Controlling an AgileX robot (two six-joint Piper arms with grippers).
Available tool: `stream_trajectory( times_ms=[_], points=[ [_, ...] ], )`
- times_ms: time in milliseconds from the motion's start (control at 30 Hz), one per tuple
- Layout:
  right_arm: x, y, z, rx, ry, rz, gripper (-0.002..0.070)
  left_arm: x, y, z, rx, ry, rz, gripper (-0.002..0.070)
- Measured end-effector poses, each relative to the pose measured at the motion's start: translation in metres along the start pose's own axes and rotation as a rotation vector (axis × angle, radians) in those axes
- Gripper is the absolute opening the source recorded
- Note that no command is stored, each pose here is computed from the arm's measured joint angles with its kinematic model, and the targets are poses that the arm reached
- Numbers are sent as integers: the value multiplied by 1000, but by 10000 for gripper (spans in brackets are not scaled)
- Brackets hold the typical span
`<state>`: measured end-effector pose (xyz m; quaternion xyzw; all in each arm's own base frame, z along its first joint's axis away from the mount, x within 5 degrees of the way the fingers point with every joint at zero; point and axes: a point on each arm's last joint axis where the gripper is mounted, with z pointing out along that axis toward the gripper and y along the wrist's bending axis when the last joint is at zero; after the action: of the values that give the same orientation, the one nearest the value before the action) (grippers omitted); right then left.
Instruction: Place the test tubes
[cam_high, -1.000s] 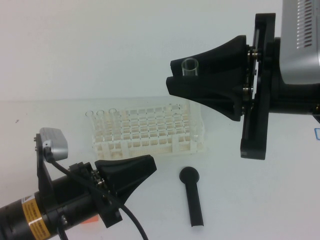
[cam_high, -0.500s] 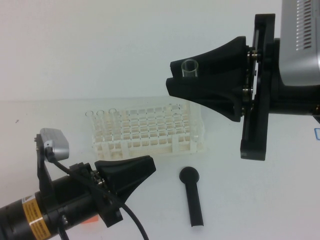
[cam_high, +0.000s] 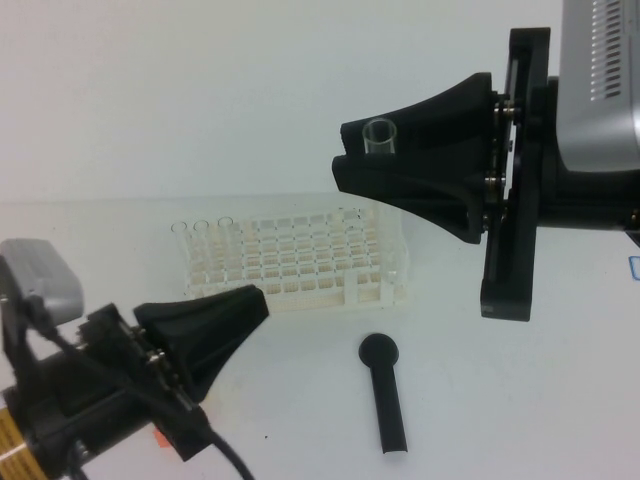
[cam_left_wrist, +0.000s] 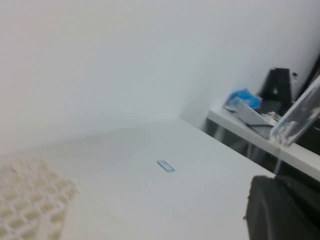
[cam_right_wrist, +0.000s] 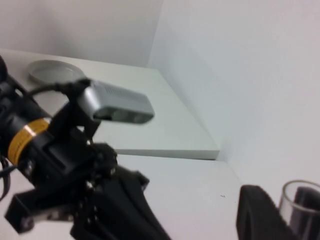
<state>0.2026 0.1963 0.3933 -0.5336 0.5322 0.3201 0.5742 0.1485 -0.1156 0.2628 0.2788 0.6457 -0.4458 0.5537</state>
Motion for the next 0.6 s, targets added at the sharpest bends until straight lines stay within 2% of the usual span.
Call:
stream_trajectory(
  times_ms=[167,300,600],
  points=[
    [0,0,0,-4,0,-1,120,-18,-16,-17,-51,-69,111,-1],
    [0,1,0,-8,-1,1,120,-28,-29,-28,-45,-127,168,-1],
    [0,3,0,-34,-5,25,120,-29,-31,-31,-55,-134,184,-1]
  ],
)
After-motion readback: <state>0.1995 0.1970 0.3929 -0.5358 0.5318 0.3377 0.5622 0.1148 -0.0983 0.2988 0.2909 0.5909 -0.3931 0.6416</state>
